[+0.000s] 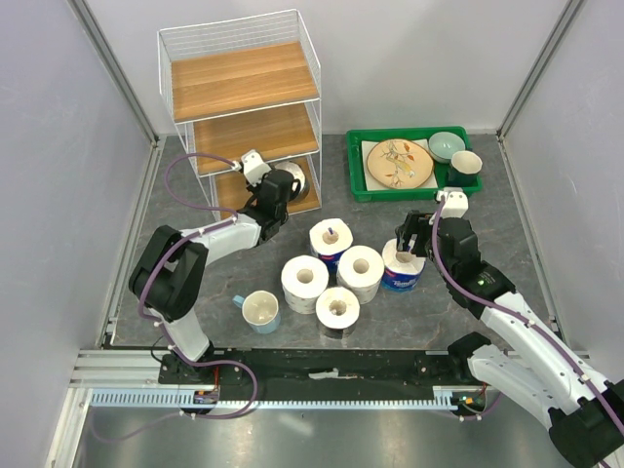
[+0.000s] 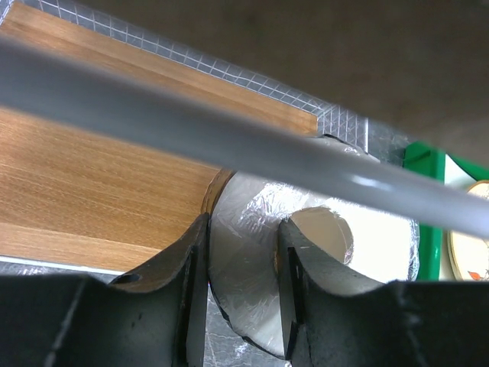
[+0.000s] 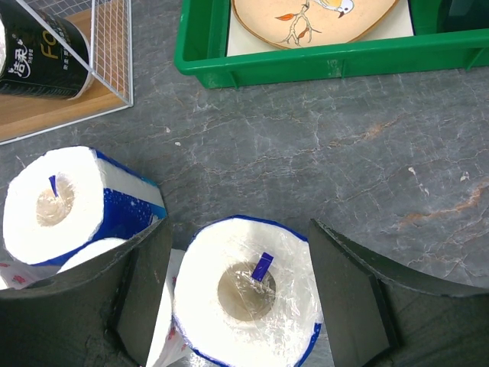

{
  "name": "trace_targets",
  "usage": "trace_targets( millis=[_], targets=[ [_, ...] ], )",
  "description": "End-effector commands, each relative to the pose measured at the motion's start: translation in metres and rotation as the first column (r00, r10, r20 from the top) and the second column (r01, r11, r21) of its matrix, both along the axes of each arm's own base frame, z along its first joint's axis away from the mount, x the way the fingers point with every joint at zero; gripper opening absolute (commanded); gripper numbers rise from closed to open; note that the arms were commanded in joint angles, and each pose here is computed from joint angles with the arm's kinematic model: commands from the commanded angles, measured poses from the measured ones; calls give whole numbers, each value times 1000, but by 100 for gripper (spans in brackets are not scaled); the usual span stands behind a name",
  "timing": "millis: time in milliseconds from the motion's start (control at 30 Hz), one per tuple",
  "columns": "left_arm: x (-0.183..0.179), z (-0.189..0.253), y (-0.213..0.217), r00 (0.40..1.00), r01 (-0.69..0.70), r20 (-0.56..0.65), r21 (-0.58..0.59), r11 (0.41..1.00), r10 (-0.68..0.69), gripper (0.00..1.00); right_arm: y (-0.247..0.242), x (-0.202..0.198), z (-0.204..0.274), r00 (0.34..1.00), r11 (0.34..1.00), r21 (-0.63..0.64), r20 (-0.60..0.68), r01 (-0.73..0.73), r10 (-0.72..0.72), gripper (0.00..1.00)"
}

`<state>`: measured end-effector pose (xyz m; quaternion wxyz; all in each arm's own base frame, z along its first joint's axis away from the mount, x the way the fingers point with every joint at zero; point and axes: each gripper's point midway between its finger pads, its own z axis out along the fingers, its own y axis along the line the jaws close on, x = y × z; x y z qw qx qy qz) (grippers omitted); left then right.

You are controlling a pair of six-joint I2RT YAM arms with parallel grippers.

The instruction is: Place and organize the paper towels onto the shelf

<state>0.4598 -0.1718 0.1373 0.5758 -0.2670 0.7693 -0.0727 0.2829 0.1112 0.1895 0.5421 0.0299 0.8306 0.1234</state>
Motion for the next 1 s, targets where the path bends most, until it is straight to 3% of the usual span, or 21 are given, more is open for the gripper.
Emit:
trace_targets(
  millis=[0,467,767,967],
  targets=[
    [4,14,0,997,-51,50,-79,996,55,38,1,5,22,999,1000,27,49,8,-10,80],
    [-9,14,15,994,-89,52,-62,994,92,41,3,5,19,999,999,34,42,3,-4,80],
    [-9,8,14,995,-88,33,-61,994,91,58,3,4,19,999,999,33,44,0,-1,80],
    [-11,5,14,996,-88,25,-61,994,90,59,3,3,19,999,1000,30,44,-1,0,80]
  ],
)
